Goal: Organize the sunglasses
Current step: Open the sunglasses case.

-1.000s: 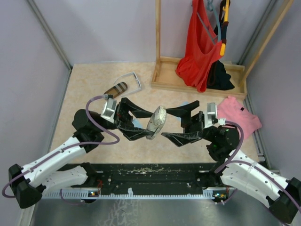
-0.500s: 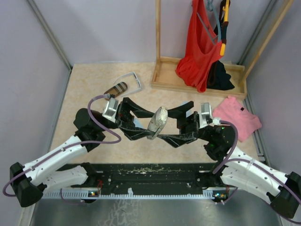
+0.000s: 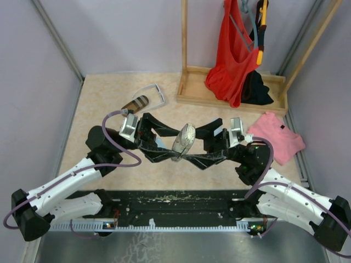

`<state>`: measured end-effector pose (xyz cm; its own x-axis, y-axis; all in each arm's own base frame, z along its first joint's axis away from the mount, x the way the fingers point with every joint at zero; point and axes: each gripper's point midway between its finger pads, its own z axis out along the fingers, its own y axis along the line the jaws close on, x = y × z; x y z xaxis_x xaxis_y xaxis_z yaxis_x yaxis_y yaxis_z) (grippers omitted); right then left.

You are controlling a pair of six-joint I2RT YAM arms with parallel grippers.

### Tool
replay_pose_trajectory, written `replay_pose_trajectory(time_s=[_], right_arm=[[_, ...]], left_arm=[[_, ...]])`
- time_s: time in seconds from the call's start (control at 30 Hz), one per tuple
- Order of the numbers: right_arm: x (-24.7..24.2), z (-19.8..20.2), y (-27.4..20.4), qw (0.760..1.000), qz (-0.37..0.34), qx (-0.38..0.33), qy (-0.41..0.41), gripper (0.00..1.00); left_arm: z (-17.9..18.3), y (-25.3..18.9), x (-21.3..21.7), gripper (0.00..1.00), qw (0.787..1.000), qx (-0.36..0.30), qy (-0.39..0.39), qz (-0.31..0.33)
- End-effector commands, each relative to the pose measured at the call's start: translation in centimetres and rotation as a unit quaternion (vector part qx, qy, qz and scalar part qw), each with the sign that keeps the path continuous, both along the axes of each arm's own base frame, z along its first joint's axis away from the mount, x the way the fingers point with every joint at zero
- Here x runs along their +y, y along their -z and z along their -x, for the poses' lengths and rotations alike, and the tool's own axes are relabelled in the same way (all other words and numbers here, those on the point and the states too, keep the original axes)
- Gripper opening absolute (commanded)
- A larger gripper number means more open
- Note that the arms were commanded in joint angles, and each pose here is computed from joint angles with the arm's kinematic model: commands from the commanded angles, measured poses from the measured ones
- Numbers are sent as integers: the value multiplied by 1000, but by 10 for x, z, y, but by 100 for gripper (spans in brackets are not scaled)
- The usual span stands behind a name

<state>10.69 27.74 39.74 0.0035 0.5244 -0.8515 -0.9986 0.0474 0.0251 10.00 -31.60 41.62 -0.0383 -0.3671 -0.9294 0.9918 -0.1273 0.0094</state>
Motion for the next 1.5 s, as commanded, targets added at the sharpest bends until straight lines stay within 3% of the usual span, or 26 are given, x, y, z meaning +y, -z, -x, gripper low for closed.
replay_pose_trajectory(time_s=[0.0,0.13,0.27,0.43,0.7,0.9,1.03,1.23,1.33,1.47], right_arm=[[-7,12,-32,999,-39,-29,-12,74],[-6,12,-31,999,-37,-27,-15,62],[-5,7,-29,999,-33,-12,-8,42],[-6,-21,-19,998,-20,38,56,22],[-15,-70,0,976,19,114,183,16],[-16,-108,17,947,63,175,261,15],[-20,-137,33,913,99,227,324,15],[-28,-159,43,877,80,293,373,15],[-21,-159,43,881,84,294,360,25],[-14,-149,39,900,87,273,329,51]], left_arm=[[5,-24,6,0,999,-35,0,29],[4,-22,5,0,999,-35,-5,27],[-1,-20,6,0,999,-35,-21,22],[-11,-21,9,0,997,-41,-61,15],[-43,-17,14,0,986,-47,-159,-21],[-78,-5,14,0,968,-44,-240,-64],[-106,1,24,0,946,-26,-316,-73],[-127,10,30,0,919,-14,-385,-87],[-132,16,28,0,912,-12,-399,-93],[-135,19,30,0,907,-11,-409,-96]])
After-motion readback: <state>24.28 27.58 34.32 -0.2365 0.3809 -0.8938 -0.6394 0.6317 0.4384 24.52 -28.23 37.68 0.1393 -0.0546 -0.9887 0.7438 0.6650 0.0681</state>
